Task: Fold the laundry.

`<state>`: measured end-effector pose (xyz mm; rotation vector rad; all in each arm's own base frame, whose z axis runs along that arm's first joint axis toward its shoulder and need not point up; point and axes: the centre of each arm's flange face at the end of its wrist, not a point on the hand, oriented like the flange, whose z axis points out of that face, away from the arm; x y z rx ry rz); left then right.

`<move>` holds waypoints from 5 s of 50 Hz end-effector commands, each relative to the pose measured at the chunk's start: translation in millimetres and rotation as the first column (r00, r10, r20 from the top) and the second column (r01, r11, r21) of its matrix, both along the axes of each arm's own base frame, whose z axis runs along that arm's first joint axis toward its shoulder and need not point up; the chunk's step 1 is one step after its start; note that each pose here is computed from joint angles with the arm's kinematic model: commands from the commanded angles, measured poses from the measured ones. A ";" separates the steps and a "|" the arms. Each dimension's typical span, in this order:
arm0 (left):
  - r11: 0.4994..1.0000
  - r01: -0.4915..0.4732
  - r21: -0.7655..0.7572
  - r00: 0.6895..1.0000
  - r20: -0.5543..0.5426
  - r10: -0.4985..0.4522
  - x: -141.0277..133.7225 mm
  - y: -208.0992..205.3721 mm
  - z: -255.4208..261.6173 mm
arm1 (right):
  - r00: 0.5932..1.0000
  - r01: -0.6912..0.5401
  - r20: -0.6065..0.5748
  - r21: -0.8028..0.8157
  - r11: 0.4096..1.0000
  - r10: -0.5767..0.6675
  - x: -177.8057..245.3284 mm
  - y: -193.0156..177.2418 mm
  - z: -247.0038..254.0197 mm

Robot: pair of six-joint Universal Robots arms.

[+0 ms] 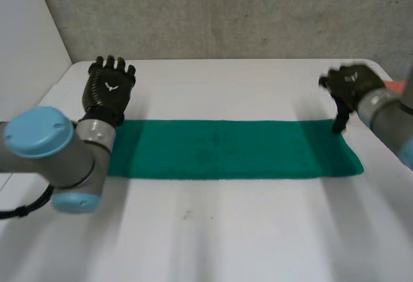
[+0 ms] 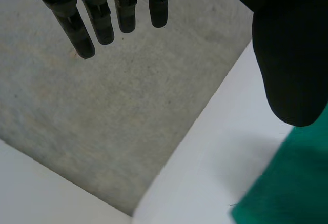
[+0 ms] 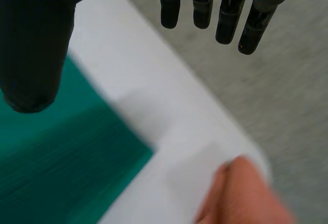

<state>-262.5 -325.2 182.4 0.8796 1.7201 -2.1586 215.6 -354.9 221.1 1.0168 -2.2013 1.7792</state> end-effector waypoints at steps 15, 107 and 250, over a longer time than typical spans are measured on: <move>0.960 0.071 0.272 0.962 -0.275 0.006 9.5 41.1 -8.9 | 0.999 0.010 0.046 0.217 0.976 -0.021 -44.4 11.2 -99.1; 0.914 0.284 0.289 0.941 -0.269 -0.207 -71.2 72.0 -6.1 | 0.992 -0.122 0.049 0.246 0.962 0.114 9.2 66.1 -92.7; 0.681 0.595 0.428 0.778 -0.520 -0.353 -52.7 86.1 99.9 | 0.943 -0.282 0.184 -0.006 0.960 0.278 130.3 79.8 -101.3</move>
